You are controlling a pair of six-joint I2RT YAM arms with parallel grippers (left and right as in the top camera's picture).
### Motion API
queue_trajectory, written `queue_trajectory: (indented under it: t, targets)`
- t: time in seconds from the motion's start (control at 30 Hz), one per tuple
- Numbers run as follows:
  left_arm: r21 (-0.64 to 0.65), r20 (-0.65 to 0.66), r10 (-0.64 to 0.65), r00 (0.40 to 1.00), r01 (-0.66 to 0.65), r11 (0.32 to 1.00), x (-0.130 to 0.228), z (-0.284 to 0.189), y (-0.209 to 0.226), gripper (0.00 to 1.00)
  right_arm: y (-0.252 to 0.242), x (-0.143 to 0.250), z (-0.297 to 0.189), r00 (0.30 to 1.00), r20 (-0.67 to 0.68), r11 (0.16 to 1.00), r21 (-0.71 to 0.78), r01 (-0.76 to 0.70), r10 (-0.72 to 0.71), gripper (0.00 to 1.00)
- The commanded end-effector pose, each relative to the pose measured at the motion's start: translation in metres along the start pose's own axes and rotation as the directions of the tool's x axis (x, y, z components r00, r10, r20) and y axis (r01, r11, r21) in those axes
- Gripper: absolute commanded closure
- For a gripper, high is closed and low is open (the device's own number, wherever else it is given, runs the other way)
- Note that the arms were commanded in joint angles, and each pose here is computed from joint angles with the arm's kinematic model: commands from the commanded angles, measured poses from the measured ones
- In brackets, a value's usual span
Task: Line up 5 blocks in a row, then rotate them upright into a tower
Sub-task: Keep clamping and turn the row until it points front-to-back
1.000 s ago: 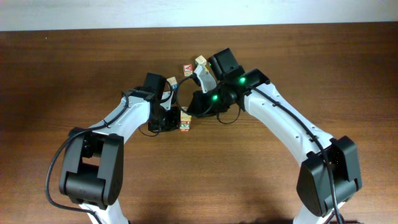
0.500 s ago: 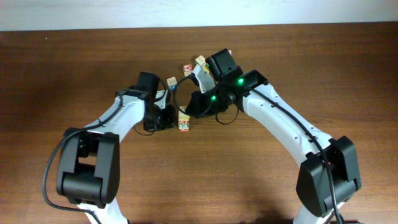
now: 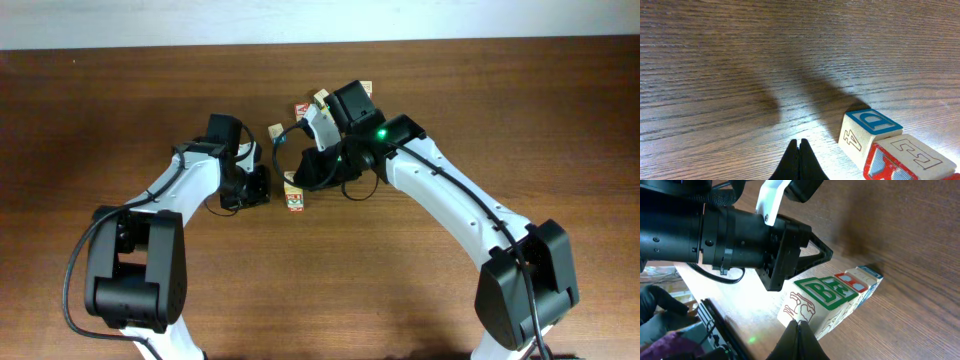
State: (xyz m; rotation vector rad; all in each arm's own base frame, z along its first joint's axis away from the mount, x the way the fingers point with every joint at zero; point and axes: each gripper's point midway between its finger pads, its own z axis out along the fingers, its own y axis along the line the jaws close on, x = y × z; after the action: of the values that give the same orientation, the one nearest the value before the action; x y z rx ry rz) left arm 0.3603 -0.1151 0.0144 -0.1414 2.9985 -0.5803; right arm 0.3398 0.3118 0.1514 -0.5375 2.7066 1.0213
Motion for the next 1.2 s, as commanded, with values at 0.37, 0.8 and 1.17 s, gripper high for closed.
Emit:
queue_trajectory:
  t: [0.37, 0.8, 1.17]
  targets:
    - [-0.003, 0.009, -0.002, 1.000, 0.002, 1.000, -0.003, -0.002, 0.000, 1.00, -0.016, 0.013, 0.015, 0.998, -0.052, 0.998, 0.046, -0.037, 0.040, 0.96]
    - [-0.003, 0.009, -0.002, 1.000, 0.002, 1.000, -0.003, -0.002, 0.000, 1.00, -0.009, 0.006, 0.006, 0.998, -0.044, 0.998, 0.049, -0.032, 0.034, 0.96]
    - [-0.003, 0.008, -0.002, 1.000, 0.002, 1.000, -0.003, -0.002, 0.000, 1.00, -0.003, -0.002, 0.001, 1.000, -0.024, 0.999, 0.042, -0.019, 0.020, 0.96]
